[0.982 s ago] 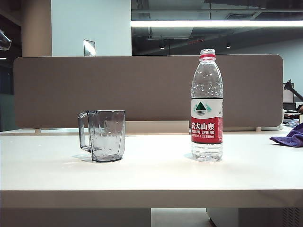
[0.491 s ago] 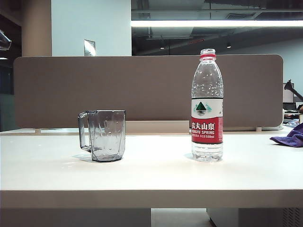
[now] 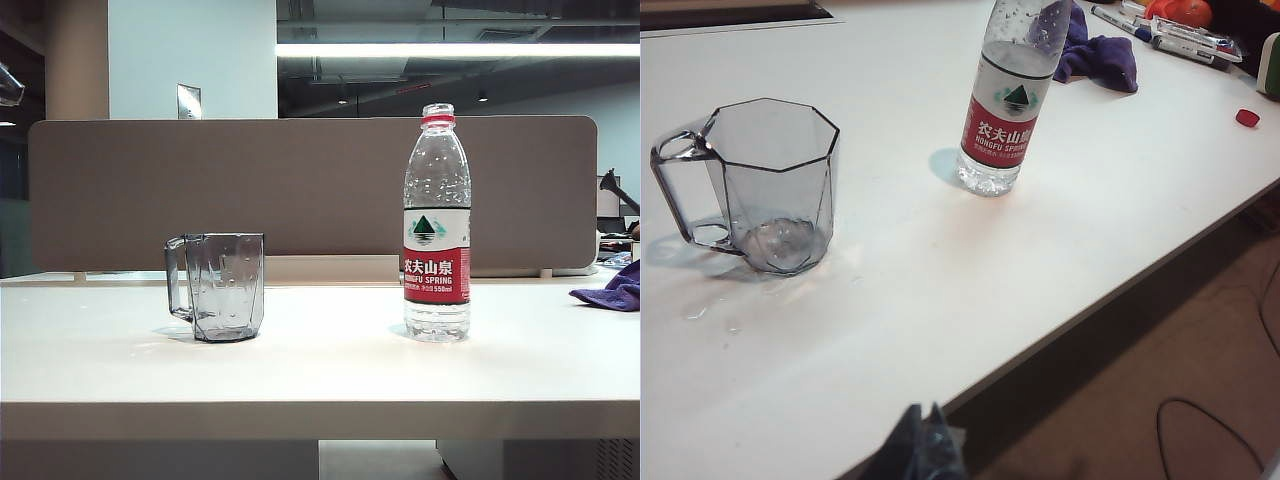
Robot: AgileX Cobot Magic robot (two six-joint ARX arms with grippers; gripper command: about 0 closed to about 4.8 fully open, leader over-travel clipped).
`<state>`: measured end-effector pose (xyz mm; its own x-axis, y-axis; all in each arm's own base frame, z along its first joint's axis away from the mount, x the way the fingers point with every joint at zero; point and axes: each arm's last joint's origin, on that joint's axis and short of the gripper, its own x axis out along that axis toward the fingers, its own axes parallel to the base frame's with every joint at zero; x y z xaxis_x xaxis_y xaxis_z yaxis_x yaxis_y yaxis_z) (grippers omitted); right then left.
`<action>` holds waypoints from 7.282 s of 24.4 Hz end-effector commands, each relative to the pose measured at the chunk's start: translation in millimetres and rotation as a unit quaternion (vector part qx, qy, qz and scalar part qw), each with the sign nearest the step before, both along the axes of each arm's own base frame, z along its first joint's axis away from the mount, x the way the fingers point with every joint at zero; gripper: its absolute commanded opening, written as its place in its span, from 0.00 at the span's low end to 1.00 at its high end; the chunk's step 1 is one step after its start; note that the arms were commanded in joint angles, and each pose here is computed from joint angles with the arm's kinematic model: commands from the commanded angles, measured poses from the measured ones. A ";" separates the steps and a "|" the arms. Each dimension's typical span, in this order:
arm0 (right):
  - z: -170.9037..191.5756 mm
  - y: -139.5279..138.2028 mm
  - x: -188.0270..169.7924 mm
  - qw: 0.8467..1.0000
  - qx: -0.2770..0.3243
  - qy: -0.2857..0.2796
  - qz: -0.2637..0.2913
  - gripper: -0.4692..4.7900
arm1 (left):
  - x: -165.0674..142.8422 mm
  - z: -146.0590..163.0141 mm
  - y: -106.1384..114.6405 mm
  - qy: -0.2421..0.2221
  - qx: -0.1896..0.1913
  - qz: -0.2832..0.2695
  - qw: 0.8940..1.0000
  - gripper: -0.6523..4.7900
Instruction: Pick up the mineral water bottle on the table and pour a little water into the mug.
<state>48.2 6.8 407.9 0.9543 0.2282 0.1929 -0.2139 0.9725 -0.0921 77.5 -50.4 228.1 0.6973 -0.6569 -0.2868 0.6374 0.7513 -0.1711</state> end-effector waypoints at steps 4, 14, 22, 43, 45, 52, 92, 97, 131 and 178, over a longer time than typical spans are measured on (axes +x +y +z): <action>10.4 1.9 58.4 0.992 -0.022 0.127 0.016 0.17 | -0.3 3.3 -0.1 -0.008 -0.005 -0.003 1.000 0.11; -97.7 17.3 122.4 0.977 -0.044 0.199 0.057 0.20 | -0.3 3.3 -0.1 -0.008 -0.005 -0.003 1.000 0.11; -196.7 36.5 115.9 0.978 0.008 0.187 0.089 0.26 | -0.3 3.3 -0.1 -0.008 -0.005 -0.003 1.000 0.11; -249.2 54.9 153.6 0.982 0.034 0.156 0.103 0.97 | -0.4 3.3 0.0 -0.008 -0.005 -0.002 1.000 0.11; -247.4 57.3 162.0 0.982 0.034 0.157 0.103 1.00 | -0.4 3.3 0.0 -0.008 -0.005 -0.003 1.000 0.11; -249.0 68.2 192.6 0.976 0.030 0.173 0.126 1.00 | -0.4 3.3 0.0 -0.008 -0.005 -0.003 1.000 0.11; -272.6 112.9 260.9 0.975 0.021 0.174 0.139 0.67 | -0.5 3.4 0.0 -0.009 -0.005 -0.003 1.000 0.11; -272.2 112.4 261.5 0.978 0.011 0.168 0.126 0.59 | -0.4 3.4 0.0 -0.009 -0.005 -0.002 1.000 0.11; -175.0 196.1 293.4 0.816 -0.563 0.097 0.085 0.61 | -0.6 3.5 0.1 -0.009 -0.006 -0.003 1.000 0.11; -157.7 215.9 322.3 0.685 -0.724 -0.039 0.067 0.61 | -0.9 3.7 0.3 -0.010 -0.006 -0.003 1.000 0.11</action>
